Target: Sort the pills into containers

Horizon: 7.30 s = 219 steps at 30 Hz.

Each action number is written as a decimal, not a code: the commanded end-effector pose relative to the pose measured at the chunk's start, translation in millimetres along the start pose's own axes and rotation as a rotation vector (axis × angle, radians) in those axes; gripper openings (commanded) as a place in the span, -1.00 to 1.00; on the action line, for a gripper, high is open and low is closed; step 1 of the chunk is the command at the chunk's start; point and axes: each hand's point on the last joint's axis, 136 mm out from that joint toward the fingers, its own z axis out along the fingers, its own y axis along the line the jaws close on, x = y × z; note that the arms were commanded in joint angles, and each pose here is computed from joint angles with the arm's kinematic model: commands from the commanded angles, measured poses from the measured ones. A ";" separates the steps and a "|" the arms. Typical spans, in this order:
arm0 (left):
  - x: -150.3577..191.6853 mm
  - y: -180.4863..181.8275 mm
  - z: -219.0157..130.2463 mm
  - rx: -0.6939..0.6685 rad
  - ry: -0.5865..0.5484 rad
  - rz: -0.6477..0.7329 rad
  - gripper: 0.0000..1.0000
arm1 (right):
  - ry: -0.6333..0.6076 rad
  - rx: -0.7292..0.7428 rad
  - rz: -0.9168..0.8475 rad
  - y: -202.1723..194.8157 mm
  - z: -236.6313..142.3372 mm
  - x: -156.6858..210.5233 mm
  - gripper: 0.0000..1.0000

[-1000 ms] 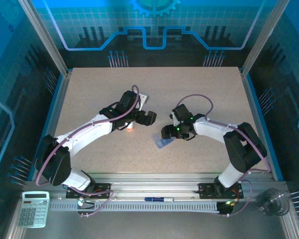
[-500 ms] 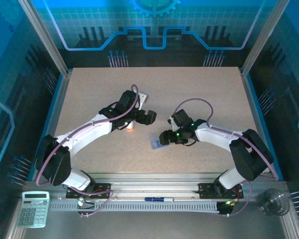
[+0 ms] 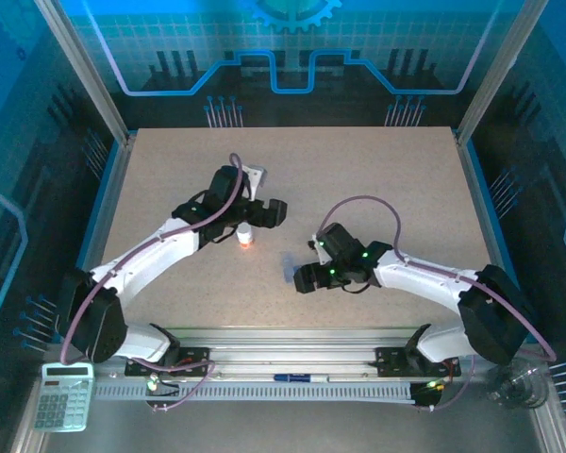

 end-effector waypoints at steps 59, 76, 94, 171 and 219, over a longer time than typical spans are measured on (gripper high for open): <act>30.7 181.7 -49.0 -0.212 -0.141 -0.778 0.98 | -0.013 0.122 -0.336 97.4 48.8 -173.0 0.71; 34.3 182.1 -46.8 -0.207 -0.123 -0.782 0.98 | 0.029 0.205 -0.399 94.2 90.0 -182.8 0.56; 36.6 179.5 -45.2 -0.188 -0.117 -0.780 0.98 | 0.058 0.216 -0.380 84.6 115.0 -177.4 0.17; -19.3 -112.8 47.3 0.659 -0.305 0.553 0.88 | -0.250 -0.450 -0.085 -6.6 -160.4 -199.7 -0.23; -29.2 -124.6 25.4 0.659 -0.340 0.536 -0.24 | -0.138 -0.531 -0.092 16.8 -122.6 -176.8 -0.25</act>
